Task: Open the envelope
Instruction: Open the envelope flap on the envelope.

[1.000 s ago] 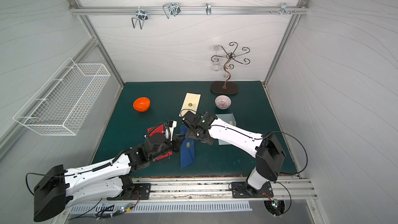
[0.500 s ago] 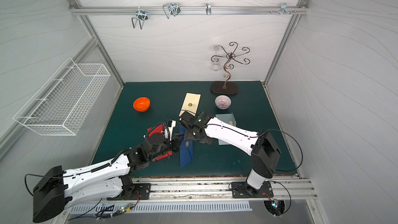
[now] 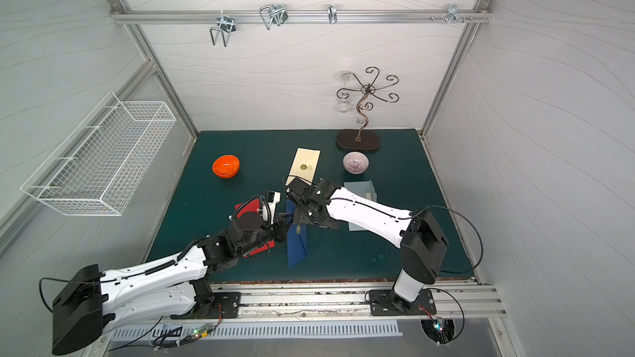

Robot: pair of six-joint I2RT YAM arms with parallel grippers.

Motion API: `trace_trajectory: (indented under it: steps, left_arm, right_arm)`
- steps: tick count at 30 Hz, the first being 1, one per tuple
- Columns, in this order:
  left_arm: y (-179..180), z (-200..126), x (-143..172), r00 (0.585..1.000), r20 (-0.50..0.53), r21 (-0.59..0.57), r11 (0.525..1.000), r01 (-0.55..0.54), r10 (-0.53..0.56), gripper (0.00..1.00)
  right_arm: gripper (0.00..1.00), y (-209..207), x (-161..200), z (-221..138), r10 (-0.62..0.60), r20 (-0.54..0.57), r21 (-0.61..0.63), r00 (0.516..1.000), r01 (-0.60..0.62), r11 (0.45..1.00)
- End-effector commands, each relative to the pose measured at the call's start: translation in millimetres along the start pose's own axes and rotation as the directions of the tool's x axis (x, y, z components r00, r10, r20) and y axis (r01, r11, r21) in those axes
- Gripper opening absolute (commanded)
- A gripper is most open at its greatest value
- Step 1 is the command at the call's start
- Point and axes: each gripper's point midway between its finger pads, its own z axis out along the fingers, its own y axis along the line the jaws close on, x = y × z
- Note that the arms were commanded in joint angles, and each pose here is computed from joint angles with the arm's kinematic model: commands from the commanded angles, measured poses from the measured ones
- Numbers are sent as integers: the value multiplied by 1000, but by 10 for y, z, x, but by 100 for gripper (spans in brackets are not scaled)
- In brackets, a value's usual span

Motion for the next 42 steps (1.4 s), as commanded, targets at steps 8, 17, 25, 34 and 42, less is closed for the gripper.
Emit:
trace_trajectory:
  steps: [8, 17, 25, 34, 42]
  left_arm:
    - [-221, -35, -276, 996, 91, 72, 997, -7, 0, 0]
    - [-229, -12, -252, 997, 80, 76, 997, -8, 2, 0]
    - [-216, -23, -259, 997, 83, 70, 997, -9, 3, 0]
    - [-211, -24, -252, 997, 80, 68, 998, -13, 7, 0]
    - [-206, -40, -259, 996, 84, 66, 998, -11, 5, 0]
  right_arm:
    - [99, 7, 62, 10, -32, -21, -23, 999, 31, 999]
    - [99, -31, 52, 18, -28, -18, -12, 999, 28, 1000]
    - [99, -59, 36, -24, -29, -2, -12, 1000, 29, 1000]
    - [99, -98, 23, -55, -17, 20, -16, 1000, 17, 1000]
    - [99, -109, 26, -47, -21, 12, -5, 1000, 21, 1000]
